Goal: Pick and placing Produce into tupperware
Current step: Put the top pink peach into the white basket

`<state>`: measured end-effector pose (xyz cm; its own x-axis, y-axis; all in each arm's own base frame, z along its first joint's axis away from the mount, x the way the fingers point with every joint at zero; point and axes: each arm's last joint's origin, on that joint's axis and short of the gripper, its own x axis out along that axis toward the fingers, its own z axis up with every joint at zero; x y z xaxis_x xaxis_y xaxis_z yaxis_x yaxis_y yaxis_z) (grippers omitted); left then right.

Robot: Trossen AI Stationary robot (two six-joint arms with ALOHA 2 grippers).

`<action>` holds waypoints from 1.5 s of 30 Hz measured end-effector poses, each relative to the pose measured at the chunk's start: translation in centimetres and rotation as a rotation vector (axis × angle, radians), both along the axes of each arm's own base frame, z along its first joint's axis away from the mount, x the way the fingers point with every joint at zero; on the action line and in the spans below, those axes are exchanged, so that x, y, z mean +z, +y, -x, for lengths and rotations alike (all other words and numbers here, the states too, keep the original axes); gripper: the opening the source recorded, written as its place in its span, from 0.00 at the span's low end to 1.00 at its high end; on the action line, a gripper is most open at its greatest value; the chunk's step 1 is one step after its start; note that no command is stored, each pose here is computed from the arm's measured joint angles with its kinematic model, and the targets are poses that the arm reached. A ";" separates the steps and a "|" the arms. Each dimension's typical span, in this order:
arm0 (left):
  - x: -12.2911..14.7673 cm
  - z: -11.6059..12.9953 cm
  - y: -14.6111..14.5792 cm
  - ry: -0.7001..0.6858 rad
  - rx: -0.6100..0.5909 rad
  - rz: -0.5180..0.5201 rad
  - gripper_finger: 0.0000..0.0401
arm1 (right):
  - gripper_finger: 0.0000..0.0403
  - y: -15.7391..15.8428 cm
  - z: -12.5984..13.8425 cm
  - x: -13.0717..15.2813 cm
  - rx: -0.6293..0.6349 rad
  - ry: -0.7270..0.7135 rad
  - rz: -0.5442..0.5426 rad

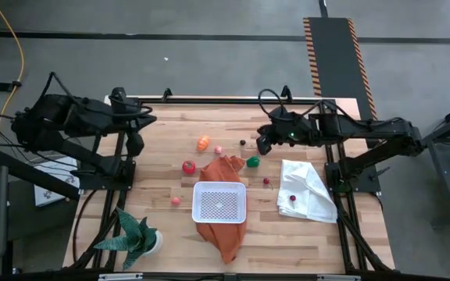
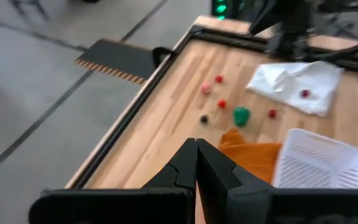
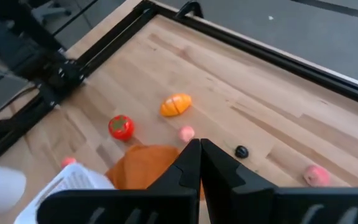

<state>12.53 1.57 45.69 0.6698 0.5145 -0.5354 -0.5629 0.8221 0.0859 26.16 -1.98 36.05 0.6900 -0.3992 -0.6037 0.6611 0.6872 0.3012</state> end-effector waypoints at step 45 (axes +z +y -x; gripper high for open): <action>-13.4 -3.6 9.5 -0.022 0.114 0.474 0.00 | 0.43 -11.9 -2.6 -12.6 -0.128 0.651 -0.250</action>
<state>16.16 11.09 32.33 0.6371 0.2884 -0.7148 -0.6492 0.7006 -0.2961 28.78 -13.88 23.47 0.1147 -0.2487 -0.9618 0.8312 0.5542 -0.0442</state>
